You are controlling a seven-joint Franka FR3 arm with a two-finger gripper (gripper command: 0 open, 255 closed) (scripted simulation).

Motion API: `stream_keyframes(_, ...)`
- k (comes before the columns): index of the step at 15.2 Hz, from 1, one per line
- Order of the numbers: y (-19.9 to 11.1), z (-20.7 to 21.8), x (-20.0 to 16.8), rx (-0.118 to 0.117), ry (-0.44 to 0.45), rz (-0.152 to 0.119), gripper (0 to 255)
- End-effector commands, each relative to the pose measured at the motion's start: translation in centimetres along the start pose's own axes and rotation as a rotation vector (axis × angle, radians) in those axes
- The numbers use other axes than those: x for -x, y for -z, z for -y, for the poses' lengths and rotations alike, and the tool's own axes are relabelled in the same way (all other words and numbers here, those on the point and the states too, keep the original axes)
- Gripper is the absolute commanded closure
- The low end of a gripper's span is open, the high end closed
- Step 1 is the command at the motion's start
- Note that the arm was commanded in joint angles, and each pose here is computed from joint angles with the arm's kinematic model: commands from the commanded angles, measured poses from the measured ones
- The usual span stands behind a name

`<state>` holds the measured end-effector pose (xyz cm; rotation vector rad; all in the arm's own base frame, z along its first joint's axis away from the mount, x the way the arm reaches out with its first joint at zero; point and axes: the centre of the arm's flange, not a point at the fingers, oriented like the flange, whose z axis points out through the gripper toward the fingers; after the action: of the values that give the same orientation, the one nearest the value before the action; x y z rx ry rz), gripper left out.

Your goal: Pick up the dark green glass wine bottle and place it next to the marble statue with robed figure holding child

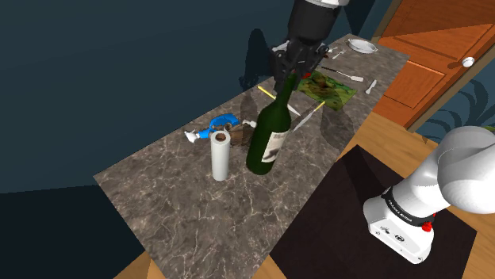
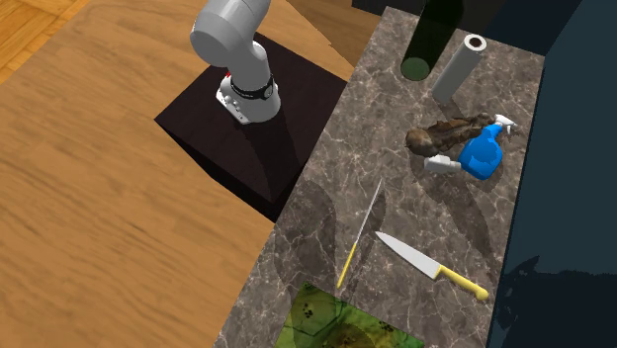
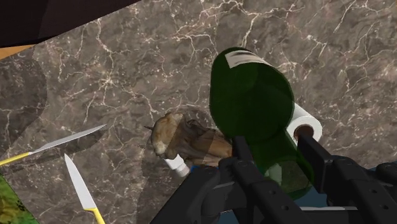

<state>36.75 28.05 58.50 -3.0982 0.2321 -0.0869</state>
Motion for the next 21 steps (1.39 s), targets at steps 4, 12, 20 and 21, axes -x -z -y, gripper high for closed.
stream_keyframes(4, -2.6, 0.0, 0.2, -0.001, 0.0, -0.001, 255)
stream_keyframes(12, -6.8, -0.2, 0.4, -0.001, 0.0, -0.001, 255)
stream_keyframes(20, -11.0, -0.3, 0.6, -0.001, 0.0, -0.001, 255)
stream_keyframes(21, -11.3, -0.3, 0.7, -0.001, 0.0, -0.001, 255)
